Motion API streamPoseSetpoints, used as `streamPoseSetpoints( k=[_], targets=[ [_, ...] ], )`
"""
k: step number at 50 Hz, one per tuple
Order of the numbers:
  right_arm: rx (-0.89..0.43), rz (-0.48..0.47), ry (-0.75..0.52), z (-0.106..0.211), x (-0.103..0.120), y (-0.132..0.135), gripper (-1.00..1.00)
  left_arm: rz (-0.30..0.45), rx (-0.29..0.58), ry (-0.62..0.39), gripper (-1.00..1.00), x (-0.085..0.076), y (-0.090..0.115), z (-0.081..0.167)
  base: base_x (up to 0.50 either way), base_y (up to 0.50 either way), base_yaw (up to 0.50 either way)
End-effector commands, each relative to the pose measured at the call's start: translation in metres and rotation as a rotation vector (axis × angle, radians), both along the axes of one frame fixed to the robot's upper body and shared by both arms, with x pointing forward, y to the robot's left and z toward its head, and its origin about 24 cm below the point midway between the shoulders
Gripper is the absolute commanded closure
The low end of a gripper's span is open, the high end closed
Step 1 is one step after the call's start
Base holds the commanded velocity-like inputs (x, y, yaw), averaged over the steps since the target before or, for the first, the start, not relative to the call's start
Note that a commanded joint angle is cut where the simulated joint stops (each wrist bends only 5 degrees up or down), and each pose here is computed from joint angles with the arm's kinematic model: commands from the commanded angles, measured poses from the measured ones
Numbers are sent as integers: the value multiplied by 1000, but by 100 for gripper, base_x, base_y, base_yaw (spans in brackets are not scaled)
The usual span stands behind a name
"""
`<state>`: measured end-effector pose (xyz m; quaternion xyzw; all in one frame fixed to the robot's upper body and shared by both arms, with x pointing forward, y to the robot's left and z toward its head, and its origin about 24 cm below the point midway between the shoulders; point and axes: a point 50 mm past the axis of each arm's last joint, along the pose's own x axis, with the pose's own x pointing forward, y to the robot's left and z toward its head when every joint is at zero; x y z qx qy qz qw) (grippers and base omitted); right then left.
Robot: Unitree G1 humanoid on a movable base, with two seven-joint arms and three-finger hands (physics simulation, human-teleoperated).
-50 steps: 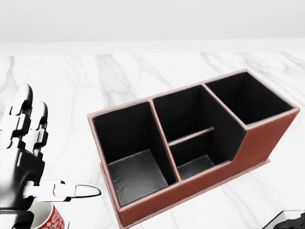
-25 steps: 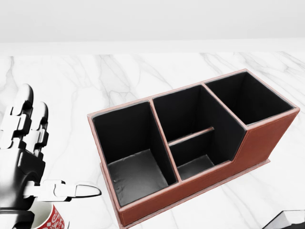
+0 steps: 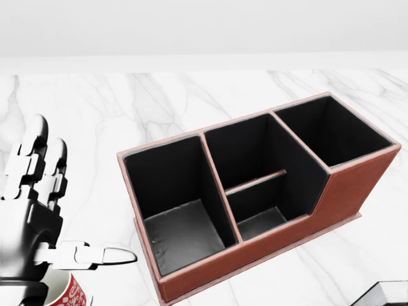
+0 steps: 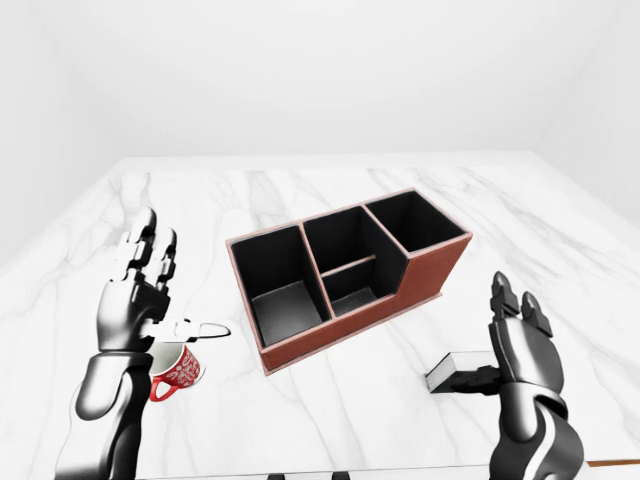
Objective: Pick up the book and place it in the back compartment of the caddy.
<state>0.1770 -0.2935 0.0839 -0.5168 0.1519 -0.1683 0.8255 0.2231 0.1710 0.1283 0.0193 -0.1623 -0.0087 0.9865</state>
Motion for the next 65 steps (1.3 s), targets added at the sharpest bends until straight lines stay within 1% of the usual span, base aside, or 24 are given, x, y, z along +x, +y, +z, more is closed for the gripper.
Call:
streamPoseSetpoints(
  k=[1,10,21,29,41,60,65],
  targets=[
    [-10,-22,26,-5,2,-10,-100,-3,2,14,-100,1,-1,-3,0,0,0],
    [-33,12,31,-4,15,-8,-100,-3,1,14,-100,1,-1,-3,0,0,0],
    [-63,55,50,1,23,-4,-100,-5,3,20,-100,1,-2,-4,0,0,0],
    [-60,63,56,1,27,-4,-100,-7,4,27,-100,1,-3,-6,0,0,0],
    [-54,62,71,-5,26,-7,-100,-7,4,26,-100,1,-2,-6,0,0,0],
    [-67,110,105,-17,26,-4,-100,-10,5,30,-100,1,-3,-7,0,0,0],
    [-70,118,111,-16,25,-3,-100,-11,5,35,-100,1,-4,-8,0,0,0]
  ],
)
